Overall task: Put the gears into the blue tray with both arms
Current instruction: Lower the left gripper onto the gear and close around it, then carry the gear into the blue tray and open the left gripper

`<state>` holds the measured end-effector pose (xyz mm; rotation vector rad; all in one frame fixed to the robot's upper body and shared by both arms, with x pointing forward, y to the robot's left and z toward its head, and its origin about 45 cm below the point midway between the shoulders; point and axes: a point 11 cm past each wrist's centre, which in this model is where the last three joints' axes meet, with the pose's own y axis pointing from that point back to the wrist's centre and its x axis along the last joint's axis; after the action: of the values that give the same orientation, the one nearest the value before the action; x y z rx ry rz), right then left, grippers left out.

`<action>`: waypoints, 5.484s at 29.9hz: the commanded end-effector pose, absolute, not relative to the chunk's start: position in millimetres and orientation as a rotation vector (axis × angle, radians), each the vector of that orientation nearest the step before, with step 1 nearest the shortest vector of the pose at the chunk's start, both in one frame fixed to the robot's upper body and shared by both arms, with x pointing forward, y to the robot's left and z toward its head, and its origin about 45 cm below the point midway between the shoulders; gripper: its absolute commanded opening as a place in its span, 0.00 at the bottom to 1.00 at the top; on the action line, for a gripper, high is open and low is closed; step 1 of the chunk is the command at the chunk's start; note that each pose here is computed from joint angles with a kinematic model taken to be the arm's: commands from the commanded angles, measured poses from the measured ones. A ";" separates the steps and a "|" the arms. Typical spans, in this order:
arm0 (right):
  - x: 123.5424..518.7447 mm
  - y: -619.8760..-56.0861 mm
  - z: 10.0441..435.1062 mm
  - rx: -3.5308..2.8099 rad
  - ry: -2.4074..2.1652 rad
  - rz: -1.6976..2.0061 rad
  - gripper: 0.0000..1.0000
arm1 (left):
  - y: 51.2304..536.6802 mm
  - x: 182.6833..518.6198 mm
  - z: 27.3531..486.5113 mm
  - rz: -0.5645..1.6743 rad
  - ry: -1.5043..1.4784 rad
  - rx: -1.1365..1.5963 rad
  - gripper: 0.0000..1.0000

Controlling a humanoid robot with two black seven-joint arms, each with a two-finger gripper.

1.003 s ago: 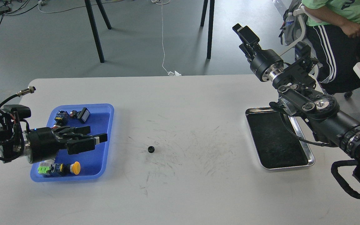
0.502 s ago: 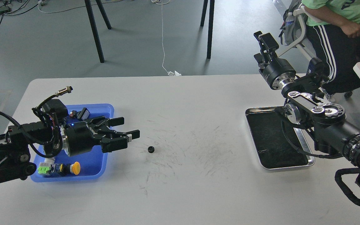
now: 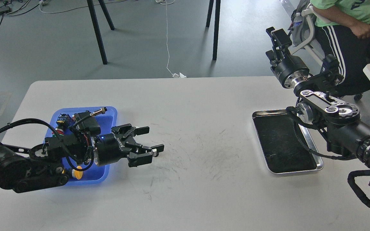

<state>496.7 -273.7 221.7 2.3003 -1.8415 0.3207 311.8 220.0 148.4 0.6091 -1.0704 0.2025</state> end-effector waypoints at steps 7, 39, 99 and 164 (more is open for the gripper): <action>497.2 -277.8 223.2 2.292 -1.850 0.324 0.95 | 235.6 294.3 136.0 0.181 -1.014 0.645 0.98; 483.2 -303.2 199.3 2.254 -2.021 0.125 0.96 | 255.2 311.2 108.7 -0.022 -1.140 0.785 0.95; 479.9 -303.3 191.2 2.246 -2.005 0.112 0.96 | 227.1 323.1 87.2 -0.066 -1.193 0.782 0.53; 480.7 -302.8 192.5 2.247 -1.985 0.130 0.96 | 394.5 308.4 161.8 0.225 -1.081 1.049 0.13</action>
<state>481.4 -304.1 194.1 2.2466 -1.9986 0.1267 319.6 387.4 161.1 1.0433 -1.0927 0.2398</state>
